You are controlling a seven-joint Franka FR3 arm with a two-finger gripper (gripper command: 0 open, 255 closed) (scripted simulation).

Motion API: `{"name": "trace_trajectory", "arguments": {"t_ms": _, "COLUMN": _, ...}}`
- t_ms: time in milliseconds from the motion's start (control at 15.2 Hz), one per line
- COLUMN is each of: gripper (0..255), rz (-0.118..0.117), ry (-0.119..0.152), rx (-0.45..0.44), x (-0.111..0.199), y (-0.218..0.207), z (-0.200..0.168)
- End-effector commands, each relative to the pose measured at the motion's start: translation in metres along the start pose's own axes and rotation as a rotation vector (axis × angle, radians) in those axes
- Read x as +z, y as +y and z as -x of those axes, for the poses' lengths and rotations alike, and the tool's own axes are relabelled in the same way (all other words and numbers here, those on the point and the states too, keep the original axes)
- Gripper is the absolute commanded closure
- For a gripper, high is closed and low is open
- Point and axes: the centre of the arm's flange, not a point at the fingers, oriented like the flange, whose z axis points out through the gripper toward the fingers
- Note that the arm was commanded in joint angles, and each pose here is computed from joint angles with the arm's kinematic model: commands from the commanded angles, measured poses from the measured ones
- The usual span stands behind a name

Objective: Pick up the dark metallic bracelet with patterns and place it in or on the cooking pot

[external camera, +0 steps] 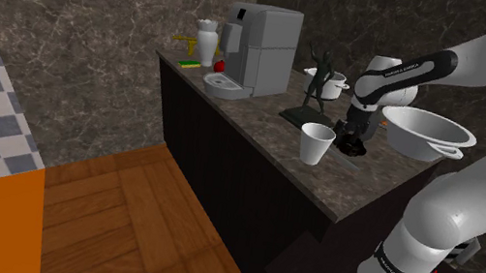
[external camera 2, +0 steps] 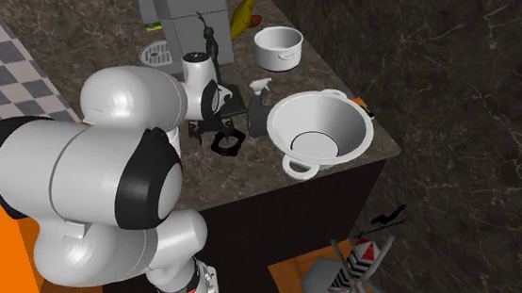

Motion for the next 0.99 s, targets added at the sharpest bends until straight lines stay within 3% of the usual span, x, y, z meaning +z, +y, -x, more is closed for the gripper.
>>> {"name": "trace_trajectory", "arguments": {"t_ms": 0, "gripper": 0, "rz": 0.000, "ry": 0.001, "rx": 0.000, "x": 0.0061, "y": 0.0001, "z": -0.0001}}
{"name": "trace_trajectory", "arguments": {"t_ms": 462, "gripper": 0, "rz": 0.000, "ry": 0.001, "rx": 0.000, "x": 0.0061, "y": 0.0001, "z": -0.0001}}
{"name": "trace_trajectory", "arguments": {"t_ms": 528, "gripper": 255, "rz": 0.000, "ry": 0.001, "rx": 0.000, "x": 0.0061, "y": 0.0001, "z": -0.0001}}
{"name": "trace_trajectory", "arguments": {"t_ms": 924, "gripper": 255, "rz": 0.000, "ry": 0.001, "rx": 0.000, "x": 0.0060, "y": 0.0001, "z": -0.0001}}
